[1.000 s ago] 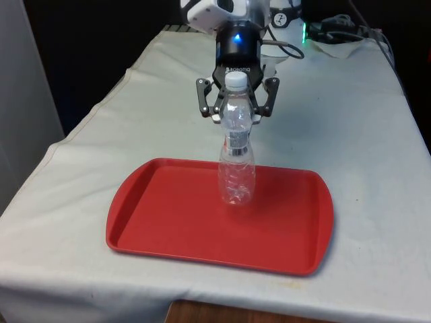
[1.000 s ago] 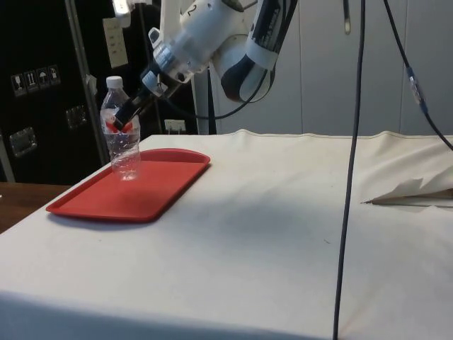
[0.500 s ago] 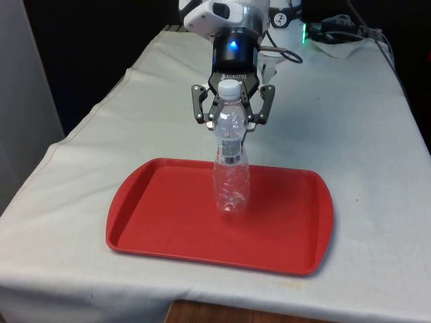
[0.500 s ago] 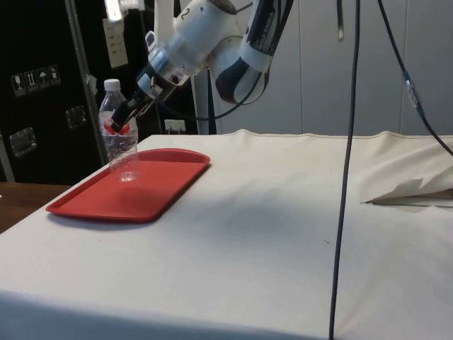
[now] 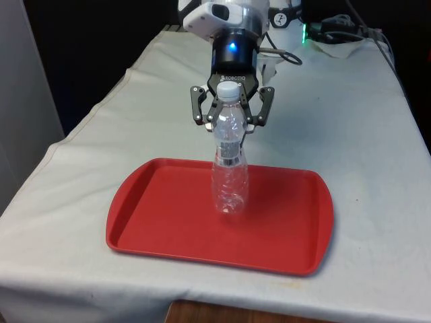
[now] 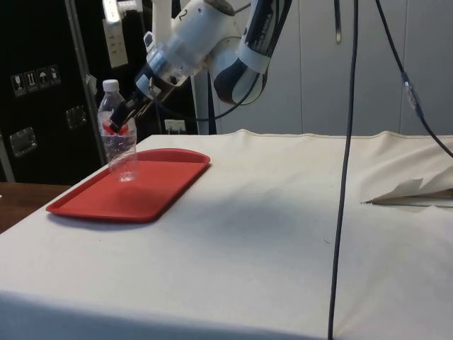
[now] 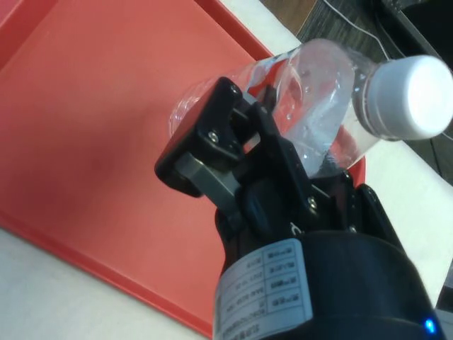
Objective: Place the bottle upright on the tray.
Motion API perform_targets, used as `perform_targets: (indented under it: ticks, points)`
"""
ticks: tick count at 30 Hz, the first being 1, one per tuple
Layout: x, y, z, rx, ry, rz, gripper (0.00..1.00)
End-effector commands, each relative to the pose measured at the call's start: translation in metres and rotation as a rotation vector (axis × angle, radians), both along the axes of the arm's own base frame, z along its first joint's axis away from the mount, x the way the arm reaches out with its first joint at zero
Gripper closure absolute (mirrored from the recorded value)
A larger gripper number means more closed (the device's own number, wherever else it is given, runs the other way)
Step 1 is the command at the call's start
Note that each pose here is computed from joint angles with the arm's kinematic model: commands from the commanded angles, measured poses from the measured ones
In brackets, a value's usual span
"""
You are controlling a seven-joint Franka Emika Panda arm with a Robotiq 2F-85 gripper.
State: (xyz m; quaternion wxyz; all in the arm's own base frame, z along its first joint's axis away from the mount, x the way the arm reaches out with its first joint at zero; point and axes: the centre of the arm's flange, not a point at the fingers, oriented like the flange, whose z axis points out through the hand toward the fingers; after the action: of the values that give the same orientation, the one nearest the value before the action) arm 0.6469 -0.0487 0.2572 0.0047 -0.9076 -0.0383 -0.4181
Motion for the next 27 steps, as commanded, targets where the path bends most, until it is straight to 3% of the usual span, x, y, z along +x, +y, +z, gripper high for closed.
perform_targets:
  ticks: [1, 27]
  points:
    - [0.002, 0.0, -0.002, -0.003, 0.0, 0.001, 0.86]
    - [0.02, -0.015, -0.019, -0.044, 0.005, -0.02, 0.86]
